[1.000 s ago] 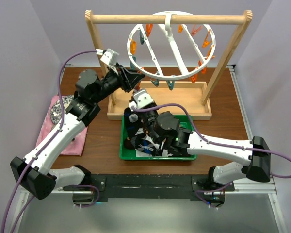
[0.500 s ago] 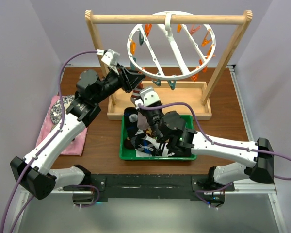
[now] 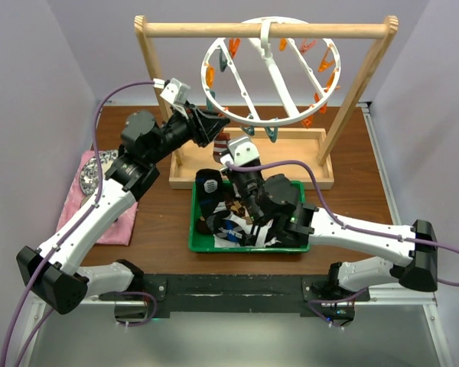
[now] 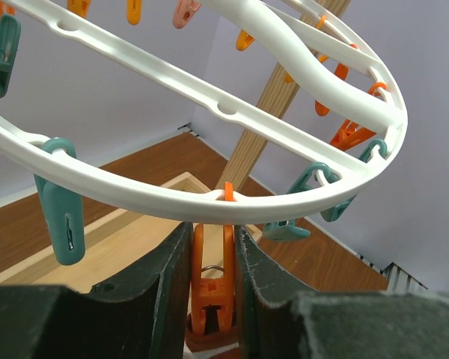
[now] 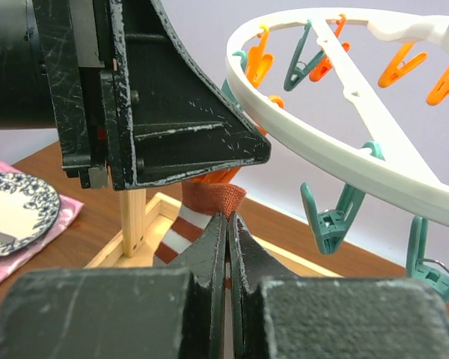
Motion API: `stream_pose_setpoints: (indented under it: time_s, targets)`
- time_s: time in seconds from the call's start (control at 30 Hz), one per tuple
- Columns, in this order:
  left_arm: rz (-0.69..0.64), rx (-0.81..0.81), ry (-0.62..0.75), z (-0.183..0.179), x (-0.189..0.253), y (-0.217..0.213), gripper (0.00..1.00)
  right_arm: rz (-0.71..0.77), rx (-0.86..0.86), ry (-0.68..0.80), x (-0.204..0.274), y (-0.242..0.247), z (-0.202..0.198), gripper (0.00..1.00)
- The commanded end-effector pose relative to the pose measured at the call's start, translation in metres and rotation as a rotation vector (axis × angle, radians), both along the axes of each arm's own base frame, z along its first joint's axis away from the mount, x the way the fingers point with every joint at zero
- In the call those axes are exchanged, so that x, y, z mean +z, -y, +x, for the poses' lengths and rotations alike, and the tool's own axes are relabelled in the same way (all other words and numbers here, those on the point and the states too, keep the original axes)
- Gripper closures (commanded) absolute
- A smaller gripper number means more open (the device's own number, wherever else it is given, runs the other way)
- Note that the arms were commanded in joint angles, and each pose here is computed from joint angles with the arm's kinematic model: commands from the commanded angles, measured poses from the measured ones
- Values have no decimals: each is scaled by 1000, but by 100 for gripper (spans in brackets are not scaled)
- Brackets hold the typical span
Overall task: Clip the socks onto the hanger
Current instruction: Clamp the sock onto the hanger.
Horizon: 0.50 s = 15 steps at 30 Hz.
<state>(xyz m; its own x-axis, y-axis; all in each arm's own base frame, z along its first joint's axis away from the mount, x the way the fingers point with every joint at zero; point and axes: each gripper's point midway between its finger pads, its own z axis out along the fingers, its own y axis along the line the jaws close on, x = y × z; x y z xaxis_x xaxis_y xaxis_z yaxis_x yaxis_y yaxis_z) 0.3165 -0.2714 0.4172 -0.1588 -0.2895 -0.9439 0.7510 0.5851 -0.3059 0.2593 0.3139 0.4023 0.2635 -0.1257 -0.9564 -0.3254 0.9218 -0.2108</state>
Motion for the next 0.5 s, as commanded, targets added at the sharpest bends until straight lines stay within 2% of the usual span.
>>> stream_pose_setpoints:
  time_s: [0.0,0.47]
  targets:
    - [-19,-17,80,-8,18,1,100,74,1,-38,3,16,-5,100]
    - [-15,-38,94,-12,18,3,100,93,25,-50,6,19,-9,100]
